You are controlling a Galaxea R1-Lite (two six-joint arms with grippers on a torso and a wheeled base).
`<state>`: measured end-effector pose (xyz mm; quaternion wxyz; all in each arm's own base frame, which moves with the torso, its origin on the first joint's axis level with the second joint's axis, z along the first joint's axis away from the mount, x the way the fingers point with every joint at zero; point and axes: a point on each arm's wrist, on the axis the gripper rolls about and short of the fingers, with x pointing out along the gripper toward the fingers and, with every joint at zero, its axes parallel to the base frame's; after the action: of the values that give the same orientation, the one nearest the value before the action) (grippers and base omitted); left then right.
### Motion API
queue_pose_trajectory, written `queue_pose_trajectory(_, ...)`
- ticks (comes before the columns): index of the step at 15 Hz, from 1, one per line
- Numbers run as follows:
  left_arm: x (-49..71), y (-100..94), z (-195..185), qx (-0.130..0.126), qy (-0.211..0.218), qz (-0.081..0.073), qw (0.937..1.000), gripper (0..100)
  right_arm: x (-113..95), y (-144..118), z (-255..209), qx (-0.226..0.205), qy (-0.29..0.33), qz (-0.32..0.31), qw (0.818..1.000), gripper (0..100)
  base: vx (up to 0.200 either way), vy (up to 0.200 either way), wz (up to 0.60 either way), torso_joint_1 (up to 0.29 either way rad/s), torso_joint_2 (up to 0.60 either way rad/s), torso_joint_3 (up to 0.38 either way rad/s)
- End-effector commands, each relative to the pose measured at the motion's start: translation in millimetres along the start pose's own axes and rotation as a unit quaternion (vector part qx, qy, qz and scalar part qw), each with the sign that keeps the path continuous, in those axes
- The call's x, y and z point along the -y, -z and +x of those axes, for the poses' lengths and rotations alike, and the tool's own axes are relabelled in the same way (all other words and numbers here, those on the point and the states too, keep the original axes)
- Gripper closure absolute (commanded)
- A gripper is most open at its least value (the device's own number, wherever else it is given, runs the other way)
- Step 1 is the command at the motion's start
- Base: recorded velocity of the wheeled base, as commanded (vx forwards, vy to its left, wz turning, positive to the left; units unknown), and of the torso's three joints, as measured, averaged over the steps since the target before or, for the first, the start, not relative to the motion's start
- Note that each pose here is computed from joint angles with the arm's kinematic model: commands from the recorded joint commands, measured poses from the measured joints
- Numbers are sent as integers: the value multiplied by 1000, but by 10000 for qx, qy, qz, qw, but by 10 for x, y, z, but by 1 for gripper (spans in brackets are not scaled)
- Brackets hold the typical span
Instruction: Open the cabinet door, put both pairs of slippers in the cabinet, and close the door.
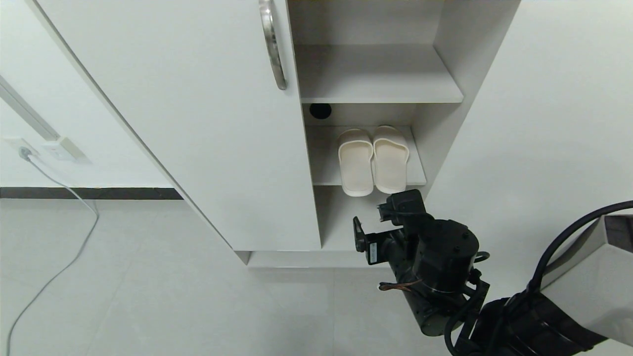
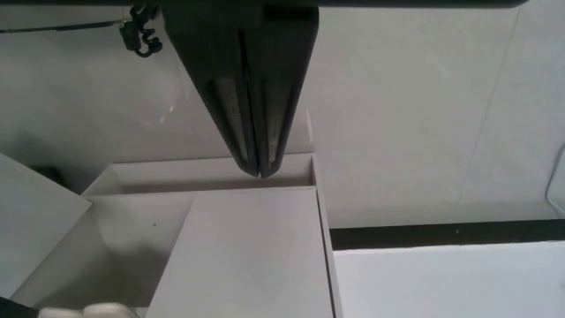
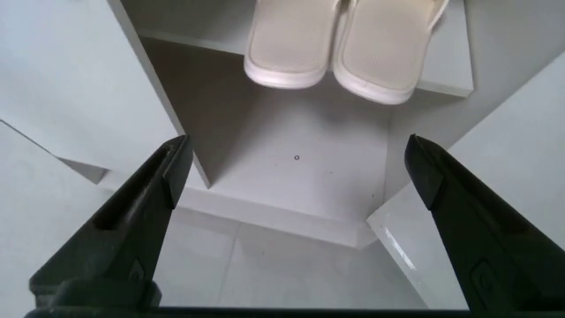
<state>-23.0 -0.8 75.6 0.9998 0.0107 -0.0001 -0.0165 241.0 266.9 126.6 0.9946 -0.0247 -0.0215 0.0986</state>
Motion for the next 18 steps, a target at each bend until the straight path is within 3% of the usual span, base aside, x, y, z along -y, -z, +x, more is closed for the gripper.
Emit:
queue_pose_trajectory(1, 0, 0, 1, -7, -4, 0, 10000, 100, -4, 14, 1, -16, -3, -15, 10000, 0, 0, 0, 0, 0, 0, 0)
queue_pose_trajectory(6, 0, 0, 1, -7, -4, 0, 10000, 100, -1, 21, -3, -28, -4, -24, 10000, 0, 0, 0, 0, 1, 0, 54)
queue_pose_trajectory(18, 0, 0, 1, -7, -4, 0, 10000, 100, 31, 70, -48, -147, -22, -128, 9998, 0, 0, 0, 0, 4, 2, 198)
